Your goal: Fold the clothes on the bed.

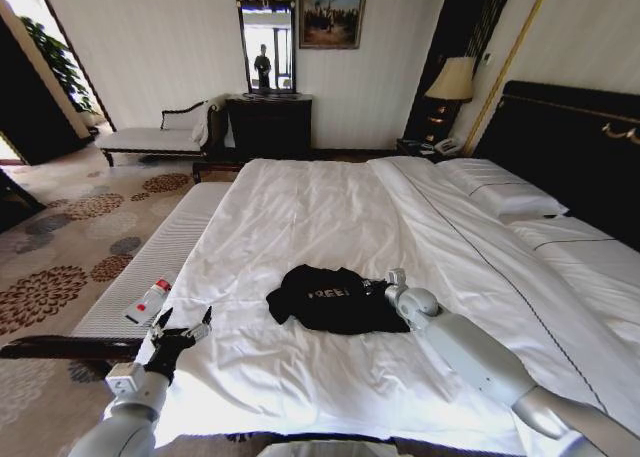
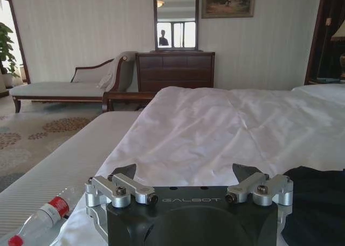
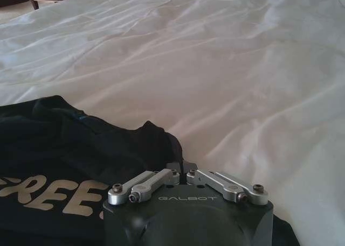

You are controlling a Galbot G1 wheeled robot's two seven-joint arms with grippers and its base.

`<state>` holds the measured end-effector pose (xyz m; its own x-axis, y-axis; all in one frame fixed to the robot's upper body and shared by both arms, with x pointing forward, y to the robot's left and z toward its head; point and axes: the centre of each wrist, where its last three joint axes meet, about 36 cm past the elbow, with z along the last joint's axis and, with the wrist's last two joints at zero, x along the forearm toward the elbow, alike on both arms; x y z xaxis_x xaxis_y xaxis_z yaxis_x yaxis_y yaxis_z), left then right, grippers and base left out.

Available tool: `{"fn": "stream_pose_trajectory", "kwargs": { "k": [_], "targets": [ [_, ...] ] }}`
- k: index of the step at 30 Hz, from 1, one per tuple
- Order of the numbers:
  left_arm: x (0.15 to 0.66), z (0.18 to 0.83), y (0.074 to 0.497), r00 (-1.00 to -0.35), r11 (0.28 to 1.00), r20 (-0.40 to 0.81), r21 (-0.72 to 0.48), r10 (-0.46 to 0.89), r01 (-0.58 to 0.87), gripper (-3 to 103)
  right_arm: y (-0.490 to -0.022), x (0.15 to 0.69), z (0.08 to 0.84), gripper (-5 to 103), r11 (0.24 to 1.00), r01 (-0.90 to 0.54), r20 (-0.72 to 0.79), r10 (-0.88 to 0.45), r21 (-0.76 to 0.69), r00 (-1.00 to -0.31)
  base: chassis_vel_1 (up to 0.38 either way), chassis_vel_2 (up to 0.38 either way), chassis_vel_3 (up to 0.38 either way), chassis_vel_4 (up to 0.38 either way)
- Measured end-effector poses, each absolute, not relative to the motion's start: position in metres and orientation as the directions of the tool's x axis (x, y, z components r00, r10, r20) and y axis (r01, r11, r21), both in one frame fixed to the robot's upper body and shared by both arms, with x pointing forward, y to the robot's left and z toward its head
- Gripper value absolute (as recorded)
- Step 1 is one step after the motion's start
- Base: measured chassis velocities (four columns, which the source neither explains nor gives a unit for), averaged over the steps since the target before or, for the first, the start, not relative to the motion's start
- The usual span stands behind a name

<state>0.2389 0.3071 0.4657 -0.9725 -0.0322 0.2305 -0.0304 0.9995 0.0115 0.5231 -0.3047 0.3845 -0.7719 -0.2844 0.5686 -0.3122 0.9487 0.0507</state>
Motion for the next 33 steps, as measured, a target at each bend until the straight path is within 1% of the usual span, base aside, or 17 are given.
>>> {"fn": "stream_pose_trajectory", "kwargs": {
  "k": [2,5,7,10,11,13,14,15,16,18,20,23,26,27,29,30,33],
  "targets": [
    [0.250,0.466,0.307,-0.972,1.000,0.236,-0.001,-0.016,-0.017,100,-0.305,0.521,0.388,1,0.950,-0.307,0.561,-0.287,0.061,-0.776,0.000,0.000,0.000,0.000],
    [0.284,0.469,0.306,-0.967,0.998,0.252,-0.058,0.045,0.031,100,-0.305,0.515,0.390,1,0.952,-0.298,0.557,-0.285,0.070,-0.780,0.000,0.000,0.000,0.000],
    [0.290,0.468,0.306,-0.964,0.996,0.259,-0.073,0.059,0.041,100,-0.305,0.514,0.390,1,0.952,-0.297,0.559,-0.283,0.069,-0.779,0.000,0.000,0.000,0.000],
    [0.326,0.456,0.304,-0.935,0.986,0.323,-0.125,0.144,0.109,100,-0.305,0.512,0.390,1,0.953,-0.295,0.562,-0.278,0.062,-0.779,0.000,0.000,0.000,0.000],
    [0.326,0.456,0.304,-0.935,0.986,0.323,-0.125,0.144,0.109,100,-0.305,0.512,0.390,1,0.953,-0.295,0.562,-0.278,0.062,-0.779,0.000,0.000,0.000,0.000],
    [0.342,0.451,0.303,-0.924,0.982,0.343,-0.141,0.171,0.129,100,-0.305,0.513,0.391,1,0.953,-0.296,0.561,-0.278,0.062,-0.779,0.000,0.000,0.000,0.000],
    [0.369,0.449,0.299,-0.911,0.973,0.357,-0.175,0.207,0.152,100,-0.305,0.515,0.393,1,0.953,-0.296,0.558,-0.279,0.061,-0.782,0.000,0.000,0.000,0.000],
    [0.385,0.449,0.296,-0.906,0.967,0.360,-0.195,0.224,0.162,100,-0.305,0.516,0.394,1,0.954,-0.295,0.557,-0.277,0.060,-0.783,0.000,0.000,0.000,0.000],
    [0.385,0.449,0.296,-0.906,0.967,0.360,-0.195,0.224,0.162,100,-0.305,0.516,0.394,1,0.954,-0.295,0.557,-0.277,0.060,-0.783,0.000,0.000,0.000,0.000],
    [0.407,0.447,0.287,-0.892,0.955,0.369,-0.231,0.261,0.184,100,-0.305,0.519,0.395,1,0.954,-0.294,0.556,-0.277,0.060,-0.784,0.000,0.000,0.000,0.000],
    [0.436,0.438,0.271,-0.864,0.936,0.397,-0.290,0.309,0.202,100,-0.305,0.521,0.394,1,0.955,-0.291,0.555,-0.275,0.061,-0.785,0.000,0.000,0.000,0.000],
    [0.455,0.429,0.261,-0.846,0.924,0.417,-0.324,0.331,0.201,100,-0.305,0.521,0.394,1,0.955,-0.290,0.556,-0.274,0.062,-0.785,0.000,0.000,0.000,0.000],
    [0.493,0.412,0.240,-0.815,0.884,0.445,-0.439,0.372,0.163,100,-0.307,0.522,0.393,1,0.956,-0.287,0.560,-0.270,0.059,-0.783,0.000,0.000,0.000,0.000],
    [0.493,0.412,0.240,-0.815,0.884,0.445,-0.439,0.372,0.163,100,-0.307,0.522,0.393,1,0.956,-0.287,0.560,-0.270,0.059,-0.783,0.000,0.000,0.000,0.000],
    [0.508,0.407,0.231,-0.807,0.866,0.450,-0.480,0.383,0.143,100,-0.309,0.523,0.394,1,0.957,-0.285,0.561,-0.265,0.054,-0.784,0.000,0.000,0.000,0.000],
    [0.520,0.405,0.220,-0.799,0.853,0.452,-0.503,0.397,0.140,100,-0.311,0.525,0.396,1,0.958,-0.284,0.560,-0.261,0.048,-0.786,0.000,0.000,0.000,0.000],
    [0.526,0.404,0.211,-0.791,0.846,0.454,-0.514,0.410,0.143,100,-0.314,0.526,0.397,1,0.959,-0.282,0.562,-0.256,0.043,-0.787,0.000,0.000,0.000,0.000]
  ]
}}
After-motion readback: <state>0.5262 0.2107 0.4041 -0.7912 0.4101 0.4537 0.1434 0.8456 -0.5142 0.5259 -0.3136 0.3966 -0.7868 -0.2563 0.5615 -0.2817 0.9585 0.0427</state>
